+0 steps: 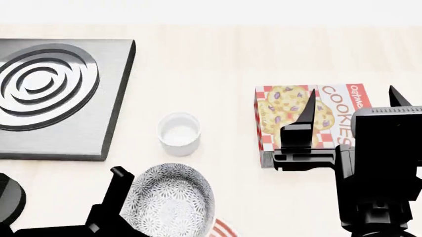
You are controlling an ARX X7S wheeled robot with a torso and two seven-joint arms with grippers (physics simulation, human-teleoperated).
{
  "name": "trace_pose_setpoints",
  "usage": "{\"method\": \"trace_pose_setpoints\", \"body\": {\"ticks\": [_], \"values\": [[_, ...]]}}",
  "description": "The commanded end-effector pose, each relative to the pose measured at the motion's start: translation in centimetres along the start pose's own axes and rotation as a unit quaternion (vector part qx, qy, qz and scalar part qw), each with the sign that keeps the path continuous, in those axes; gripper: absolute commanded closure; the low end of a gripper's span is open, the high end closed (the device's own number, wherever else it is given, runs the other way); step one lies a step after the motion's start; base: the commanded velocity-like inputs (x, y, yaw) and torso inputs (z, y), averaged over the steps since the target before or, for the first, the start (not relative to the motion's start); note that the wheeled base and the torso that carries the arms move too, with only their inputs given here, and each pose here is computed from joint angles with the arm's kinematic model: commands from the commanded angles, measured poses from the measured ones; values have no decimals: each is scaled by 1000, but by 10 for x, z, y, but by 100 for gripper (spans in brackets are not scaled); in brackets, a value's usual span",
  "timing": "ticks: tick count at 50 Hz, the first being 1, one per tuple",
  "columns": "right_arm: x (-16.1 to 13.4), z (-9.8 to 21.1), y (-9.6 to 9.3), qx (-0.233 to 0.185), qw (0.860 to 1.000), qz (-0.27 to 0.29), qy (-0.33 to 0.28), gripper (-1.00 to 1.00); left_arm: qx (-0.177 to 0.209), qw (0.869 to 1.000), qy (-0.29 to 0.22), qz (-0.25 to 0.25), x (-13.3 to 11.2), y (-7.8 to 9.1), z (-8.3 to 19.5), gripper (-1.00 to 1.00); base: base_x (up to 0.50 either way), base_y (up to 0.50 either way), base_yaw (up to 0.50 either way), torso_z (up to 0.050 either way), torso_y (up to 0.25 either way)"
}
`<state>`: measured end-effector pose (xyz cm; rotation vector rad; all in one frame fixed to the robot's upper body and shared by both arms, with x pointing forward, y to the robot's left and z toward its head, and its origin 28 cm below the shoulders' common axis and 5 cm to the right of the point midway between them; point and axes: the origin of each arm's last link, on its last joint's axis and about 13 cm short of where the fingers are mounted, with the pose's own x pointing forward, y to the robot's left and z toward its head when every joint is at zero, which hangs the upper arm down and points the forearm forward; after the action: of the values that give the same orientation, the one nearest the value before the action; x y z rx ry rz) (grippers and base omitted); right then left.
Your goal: Pick the akita bowl on the stove and place it on the plate.
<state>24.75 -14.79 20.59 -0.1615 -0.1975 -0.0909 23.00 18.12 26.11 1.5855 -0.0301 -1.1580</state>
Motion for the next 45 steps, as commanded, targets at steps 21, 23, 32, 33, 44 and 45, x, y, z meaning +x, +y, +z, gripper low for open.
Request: {"method": "trace_pose_setpoints", "body": {"ticks": [21,23,32,33,44,45], "values": [[0,0,0,0,1000,0,0,-100,50,999,12,11,15,-5,0,100,0,0,0,0,0],[0,0,0,0,1000,0,0,-100,53,998,12,11,16,-6,0,100,0,0,0,0,0],[0,0,0,0,1000,0,0,-100,45,999,7,-7,21,-17,2,100,0,0,0,0,0],[0,0,0,0,1000,0,0,-100,44,999,7,-9,22,-18,3,100,0,0,0,0,0],[0,0,0,0,1000,0,0,-100,37,999,2,-20,26,-28,3,100,0,0,0,0,1],[0,0,0,0,1000,0,0,-100,37,999,2,-20,26,-28,3,100,0,0,0,0,0]]}}
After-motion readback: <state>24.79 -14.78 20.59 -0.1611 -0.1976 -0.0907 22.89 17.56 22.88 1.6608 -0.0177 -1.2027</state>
